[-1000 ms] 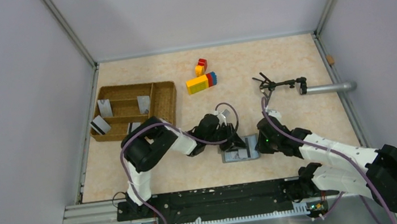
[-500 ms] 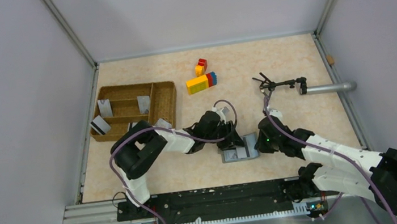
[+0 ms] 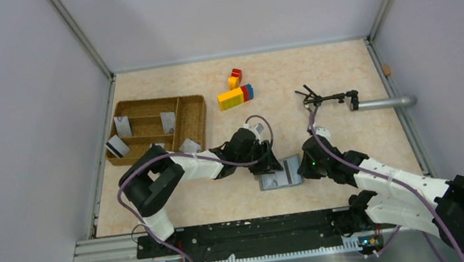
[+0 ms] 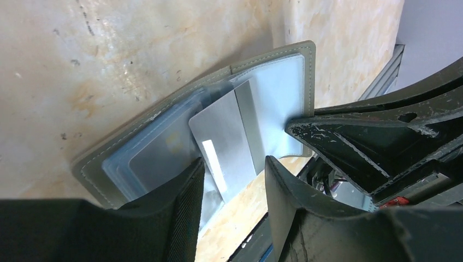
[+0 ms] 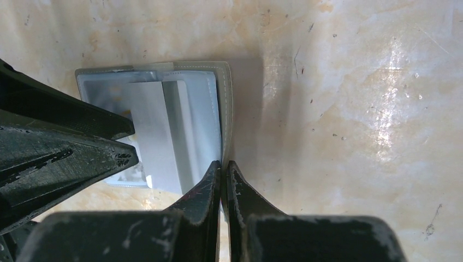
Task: Put the credit cards into the card holder
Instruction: Insert the credit card into the card holder, then turn over the card slot in the card holder, then pick up the credit card from the storage box.
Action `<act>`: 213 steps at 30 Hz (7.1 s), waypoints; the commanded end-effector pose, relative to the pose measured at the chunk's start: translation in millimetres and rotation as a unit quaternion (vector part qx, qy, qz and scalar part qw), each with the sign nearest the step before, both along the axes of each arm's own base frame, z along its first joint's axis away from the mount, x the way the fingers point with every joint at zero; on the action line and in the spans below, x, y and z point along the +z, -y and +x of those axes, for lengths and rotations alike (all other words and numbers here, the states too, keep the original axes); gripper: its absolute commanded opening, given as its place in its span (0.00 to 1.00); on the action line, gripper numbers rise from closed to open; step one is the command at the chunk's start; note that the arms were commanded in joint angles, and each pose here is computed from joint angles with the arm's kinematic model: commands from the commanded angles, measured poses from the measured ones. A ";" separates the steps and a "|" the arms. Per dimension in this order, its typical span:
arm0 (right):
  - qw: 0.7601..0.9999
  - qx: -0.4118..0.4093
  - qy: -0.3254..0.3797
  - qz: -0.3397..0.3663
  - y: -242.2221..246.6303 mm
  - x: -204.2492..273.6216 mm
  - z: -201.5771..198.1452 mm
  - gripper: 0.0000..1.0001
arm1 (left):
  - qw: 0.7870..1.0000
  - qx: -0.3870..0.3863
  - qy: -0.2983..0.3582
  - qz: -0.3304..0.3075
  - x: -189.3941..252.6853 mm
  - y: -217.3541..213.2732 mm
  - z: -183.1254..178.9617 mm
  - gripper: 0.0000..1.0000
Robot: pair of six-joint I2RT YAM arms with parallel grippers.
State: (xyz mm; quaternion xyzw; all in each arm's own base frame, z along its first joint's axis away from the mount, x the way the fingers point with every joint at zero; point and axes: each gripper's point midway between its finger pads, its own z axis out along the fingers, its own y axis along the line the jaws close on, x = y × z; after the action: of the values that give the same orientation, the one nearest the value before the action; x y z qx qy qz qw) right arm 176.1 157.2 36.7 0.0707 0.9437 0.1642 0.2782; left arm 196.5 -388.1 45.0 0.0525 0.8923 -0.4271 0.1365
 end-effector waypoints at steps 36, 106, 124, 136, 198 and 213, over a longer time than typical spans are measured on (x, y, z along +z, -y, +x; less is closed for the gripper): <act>0.999 -0.025 0.014 0.023 3.7 0.9 -1.5 0.28 | 0.998 -0.039 -0.018 -0.049 -7.7 36.9 -8.9 0.48; 0.996 -0.049 0.013 0.073 4.9 9.1 -13.0 0.32 | 0.986 0.002 0.060 0.158 -15.3 -51.5 4.4 0.60; 0.995 -0.041 0.018 0.087 -4.1 14.2 -7.8 0.21 | 0.985 0.003 0.053 0.164 -21.1 -56.2 0.3 0.53; 0.992 -0.005 0.050 0.119 -24.4 41.7 4.5 0.16 | 0.989 -0.001 0.042 0.143 -20.4 -49.8 -3.8 0.48; 0.977 0.088 0.143 0.130 -58.7 95.9 33.7 0.72 | 0.903 0.283 0.173 0.274 140.7 -334.2 156.7 0.99; 0.976 0.121 0.129 0.128 -61.0 79.7 27.3 0.74 | 0.873 0.369 0.106 0.299 100.0 -391.7 249.7 0.99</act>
State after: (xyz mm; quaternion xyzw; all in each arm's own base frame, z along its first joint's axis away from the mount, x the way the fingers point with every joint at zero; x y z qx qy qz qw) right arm 203.4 215.8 117.0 -0.0178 0.8775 0.3147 0.3615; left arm 422.1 -17.0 136.2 -0.1696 0.9264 -0.0582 0.3311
